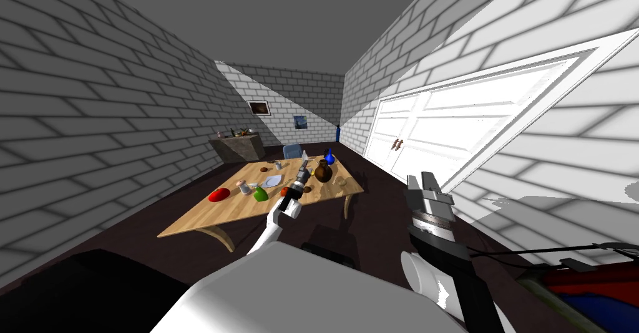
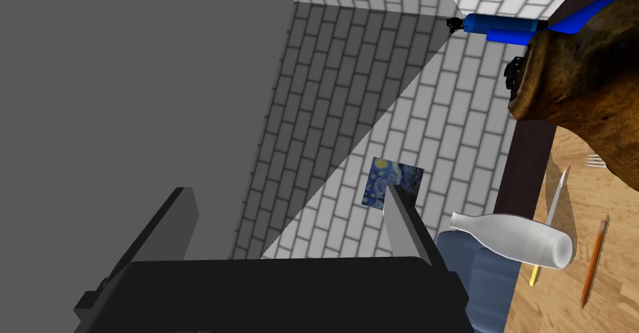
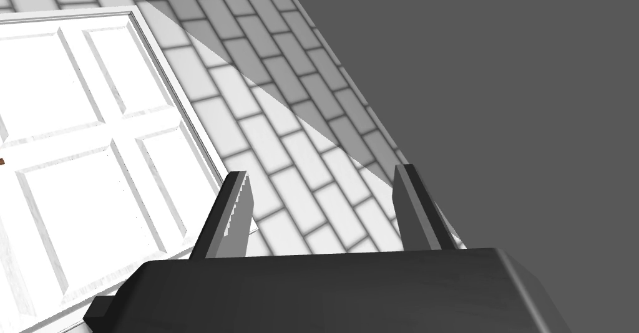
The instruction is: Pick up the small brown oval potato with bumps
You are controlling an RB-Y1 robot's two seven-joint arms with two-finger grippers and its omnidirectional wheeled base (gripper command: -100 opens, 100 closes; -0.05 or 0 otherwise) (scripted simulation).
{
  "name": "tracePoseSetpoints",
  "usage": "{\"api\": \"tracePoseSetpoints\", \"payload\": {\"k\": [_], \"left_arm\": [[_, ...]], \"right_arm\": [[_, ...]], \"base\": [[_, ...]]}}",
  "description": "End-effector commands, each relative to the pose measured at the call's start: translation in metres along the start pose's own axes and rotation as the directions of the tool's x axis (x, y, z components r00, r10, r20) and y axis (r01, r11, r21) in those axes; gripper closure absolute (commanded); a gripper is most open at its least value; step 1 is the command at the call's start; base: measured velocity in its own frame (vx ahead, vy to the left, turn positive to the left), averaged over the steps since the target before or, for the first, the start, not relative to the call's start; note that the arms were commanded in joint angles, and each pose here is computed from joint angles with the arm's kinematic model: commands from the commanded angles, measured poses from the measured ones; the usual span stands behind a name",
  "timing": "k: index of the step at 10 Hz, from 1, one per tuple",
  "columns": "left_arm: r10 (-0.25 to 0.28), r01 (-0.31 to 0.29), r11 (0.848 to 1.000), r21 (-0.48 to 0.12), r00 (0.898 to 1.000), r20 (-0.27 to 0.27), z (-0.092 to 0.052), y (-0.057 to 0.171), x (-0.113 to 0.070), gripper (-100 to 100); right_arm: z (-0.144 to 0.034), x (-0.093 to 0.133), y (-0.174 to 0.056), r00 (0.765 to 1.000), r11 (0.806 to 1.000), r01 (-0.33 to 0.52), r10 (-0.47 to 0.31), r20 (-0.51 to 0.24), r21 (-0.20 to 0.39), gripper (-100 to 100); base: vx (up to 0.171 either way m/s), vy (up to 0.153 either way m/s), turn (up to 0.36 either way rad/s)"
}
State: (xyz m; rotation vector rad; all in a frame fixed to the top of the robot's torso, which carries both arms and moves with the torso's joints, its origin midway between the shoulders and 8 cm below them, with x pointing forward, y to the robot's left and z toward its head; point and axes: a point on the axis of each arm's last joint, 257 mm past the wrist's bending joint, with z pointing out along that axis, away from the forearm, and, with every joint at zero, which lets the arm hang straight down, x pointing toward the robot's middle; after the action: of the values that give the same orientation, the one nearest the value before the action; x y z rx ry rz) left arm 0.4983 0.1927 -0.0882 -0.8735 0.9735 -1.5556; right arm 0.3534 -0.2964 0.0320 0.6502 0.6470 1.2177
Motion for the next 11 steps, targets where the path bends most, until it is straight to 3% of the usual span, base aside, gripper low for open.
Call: {"api": "tracePoseSetpoints", "payload": {"k": [1,2,3,4,5,8,9,11], "left_arm": [[-0.028,0.027,0.998,-0.048,1.0,-0.007,0.01,0.019,0.002,-100],[-0.027,0.027,0.998,-0.062,1.0,-0.004,0.008,0.026,0.001,-100],[-0.051,0.05,0.995,-0.091,0.999,-0.01,0.017,0.037,0.004,-100],[-0.05,0.049,0.992,-0.113,0.999,-0.004,0.014,0.048,0.002,-100],[-0.074,0.072,0.988,-0.139,0.997,-0.01,0.022,0.057,0.006,-100],[-0.094,0.092,0.972,-0.216,0.996,0.003,0.022,0.092,0.004,-100],[-0.119,0.115,0.965,-0.234,0.993,-0.001,0.032,0.097,0.009,-100],[-0.115,0.113,0.957,-0.268,0.993,0.011,0.025,0.113,0.005,-100]], "right_arm": [[0.0,0.0,0.0,1.0,1.0,0.0,0.0,0.0,0.0,0],[0.0,0.0,0.0,1.0,1.0,0.0,0.0,0.0,0.0,0],[0.0,0.0,0.0,1.0,1.0,0.0,0.0,0.0,0.0,0],[0.0,0.0,0.0,1.0,1.0,0.0,0.0,0.0,0.0,0],[0.0,0.0,0.0,1.0,1.0,0.0,0.0,0.0,0.0,0],[0.0,0.0,0.0,1.0,1.0,0.0,0.0,0.0,0.0,0],[0.0,0.0,0.0,1.0,1.0,0.0,0.0,0.0,0.0,0],[0.0,0.0,0.0,1.0,1.0,0.0,0.0,0.0,0.0,0]], "base": [[-0.024,0.028,-0.012],[-0.022,0.023,-0.01],[-0.022,0.021,-0.008],[-0.022,0.019,-0.007],[-0.029,0.026,-0.008],[-0.019,0.027,-0.005],[-0.021,0.031,-0.002],[-0.014,0.019,-0.002]]}}
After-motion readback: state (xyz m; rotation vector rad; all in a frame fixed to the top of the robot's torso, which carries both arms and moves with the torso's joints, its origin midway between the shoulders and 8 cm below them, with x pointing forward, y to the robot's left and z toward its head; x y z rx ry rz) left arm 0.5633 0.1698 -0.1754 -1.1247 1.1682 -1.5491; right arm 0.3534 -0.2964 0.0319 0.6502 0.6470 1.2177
